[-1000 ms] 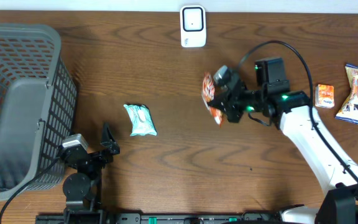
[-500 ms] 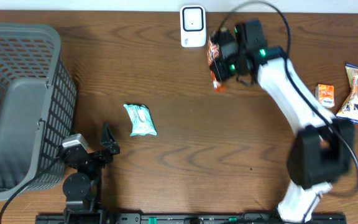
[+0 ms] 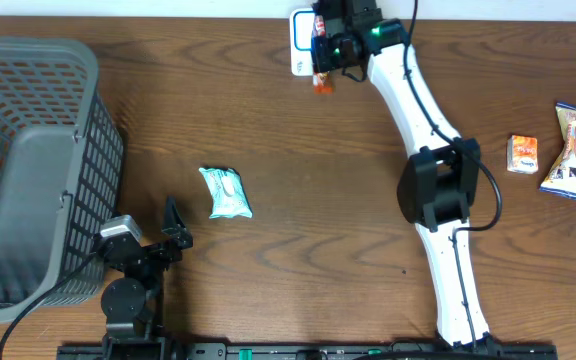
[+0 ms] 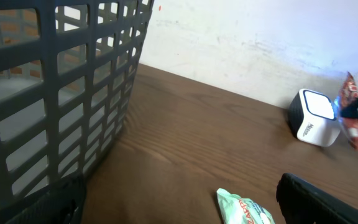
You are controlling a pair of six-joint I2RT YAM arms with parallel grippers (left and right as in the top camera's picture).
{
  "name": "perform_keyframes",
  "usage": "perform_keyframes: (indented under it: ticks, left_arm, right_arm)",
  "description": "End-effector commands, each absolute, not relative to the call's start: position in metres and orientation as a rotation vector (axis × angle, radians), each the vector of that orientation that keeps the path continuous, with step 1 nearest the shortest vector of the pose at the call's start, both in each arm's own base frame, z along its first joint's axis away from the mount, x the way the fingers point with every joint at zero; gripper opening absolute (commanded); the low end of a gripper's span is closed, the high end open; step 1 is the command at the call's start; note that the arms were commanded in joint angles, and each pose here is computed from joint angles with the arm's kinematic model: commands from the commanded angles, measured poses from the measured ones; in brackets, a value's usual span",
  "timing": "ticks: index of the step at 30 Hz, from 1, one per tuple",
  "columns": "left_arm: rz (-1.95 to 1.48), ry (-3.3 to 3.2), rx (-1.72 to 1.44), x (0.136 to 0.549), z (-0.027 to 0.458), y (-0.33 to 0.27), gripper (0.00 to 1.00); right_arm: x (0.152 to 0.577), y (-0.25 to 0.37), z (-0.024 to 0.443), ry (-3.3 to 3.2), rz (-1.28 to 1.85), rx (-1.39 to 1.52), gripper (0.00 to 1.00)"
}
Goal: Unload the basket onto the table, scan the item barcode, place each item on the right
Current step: 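Hold the TOP bar in front of the scanner window, then carry the TOP bar right and release it by the other items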
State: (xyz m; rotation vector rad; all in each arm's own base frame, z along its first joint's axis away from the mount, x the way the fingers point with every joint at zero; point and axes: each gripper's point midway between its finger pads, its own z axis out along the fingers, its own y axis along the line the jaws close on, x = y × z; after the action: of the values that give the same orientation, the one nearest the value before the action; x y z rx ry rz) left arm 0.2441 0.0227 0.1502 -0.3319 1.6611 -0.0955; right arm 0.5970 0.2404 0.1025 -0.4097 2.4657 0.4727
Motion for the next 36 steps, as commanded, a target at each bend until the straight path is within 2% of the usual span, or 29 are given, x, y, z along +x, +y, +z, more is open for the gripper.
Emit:
perform_keyframes:
  ticks: [1,9,15,22,27,36]
  left_arm:
    - [-0.08,1.713,-0.351,0.243,0.132,0.025,0.98]
    - [-0.08,1.713,-0.351,0.243,0.132,0.025,0.98]
    - [-0.08,1.713,-0.351,0.243,0.132,0.025,0.98]
    - [-0.08,1.713,-0.351,0.243,0.132,0.025,0.98]
    - [-0.08,1.713,-0.351,0.243,0.132,0.025,0.98]
    - [-0.08,1.713,-0.351,0.243,0.132,0.025,0.98]
  right_arm:
    - [0.608,0.252,0.103,2.435,0.488,-0.331,0.01]
    - [0.614,0.245,0.098,2.453,0.457,-0.22,0.01]
    - [0.587,0.212,0.11,2.594,0.347,-0.192,0.01]
    - [0.554,0.107,0.112,2.781,-0.071,-0.009,0.01]
    - [0.554,0.02,0.103,2.794,-0.352,0.163,0.01]
    - [0.554,-0.142,0.064,2.716,-0.441,0.644,0.01]
